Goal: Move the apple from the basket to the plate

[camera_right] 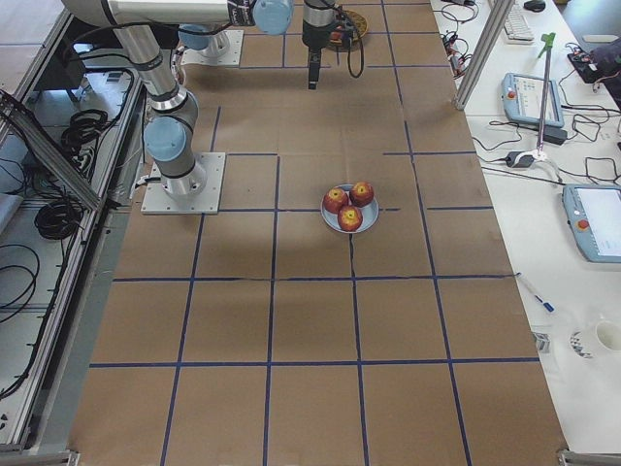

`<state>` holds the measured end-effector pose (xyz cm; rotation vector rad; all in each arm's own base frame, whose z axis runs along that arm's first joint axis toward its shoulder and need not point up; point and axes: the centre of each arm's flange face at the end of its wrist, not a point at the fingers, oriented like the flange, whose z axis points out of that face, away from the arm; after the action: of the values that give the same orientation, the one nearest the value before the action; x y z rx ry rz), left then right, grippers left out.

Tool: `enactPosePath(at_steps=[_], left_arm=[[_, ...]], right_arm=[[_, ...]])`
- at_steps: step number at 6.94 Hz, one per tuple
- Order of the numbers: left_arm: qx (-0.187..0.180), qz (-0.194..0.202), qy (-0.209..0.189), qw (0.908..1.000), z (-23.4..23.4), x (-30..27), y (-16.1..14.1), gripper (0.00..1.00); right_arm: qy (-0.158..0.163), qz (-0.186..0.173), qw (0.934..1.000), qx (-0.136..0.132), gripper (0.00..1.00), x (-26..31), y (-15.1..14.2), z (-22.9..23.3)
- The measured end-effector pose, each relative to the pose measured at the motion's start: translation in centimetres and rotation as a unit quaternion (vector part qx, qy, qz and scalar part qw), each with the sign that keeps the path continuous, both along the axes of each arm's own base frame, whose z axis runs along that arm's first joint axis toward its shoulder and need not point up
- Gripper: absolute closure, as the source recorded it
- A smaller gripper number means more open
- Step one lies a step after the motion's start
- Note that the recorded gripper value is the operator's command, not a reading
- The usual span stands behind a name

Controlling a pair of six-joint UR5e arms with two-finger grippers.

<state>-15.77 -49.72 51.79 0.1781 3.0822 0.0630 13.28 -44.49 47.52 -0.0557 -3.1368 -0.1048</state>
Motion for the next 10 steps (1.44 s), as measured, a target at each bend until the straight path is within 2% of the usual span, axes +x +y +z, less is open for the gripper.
enactPosePath(at_steps=[3,5,7,8,10], left_arm=[[-0.020,0.004,-0.003,0.9998,1.6,0.2,-1.1,0.01],[-0.005,0.009,-0.012,0.9999,-0.1,0.9,-3.0,0.02],[0.045,0.019,-0.017,0.9987,-5.4,6.4,-6.8,0.02],[0.056,0.003,-0.010,0.9984,-8.0,10.8,-7.9,0.02],[0.037,-0.051,-0.003,0.9980,-15.0,18.4,-8.8,0.02]], right_arm=[[0.000,0.000,1.0000,0.000,0.00,0.0,0.0,0.0],[0.000,0.000,1.0000,0.000,0.00,0.0,0.0,0.0],[0.000,0.000,1.0000,-0.001,0.00,0.0,0.0,0.1],[0.000,0.000,1.0000,-0.001,0.00,0.0,0.0,0.1],[0.000,-0.001,1.0000,-0.001,0.00,-0.1,0.0,0.1]])
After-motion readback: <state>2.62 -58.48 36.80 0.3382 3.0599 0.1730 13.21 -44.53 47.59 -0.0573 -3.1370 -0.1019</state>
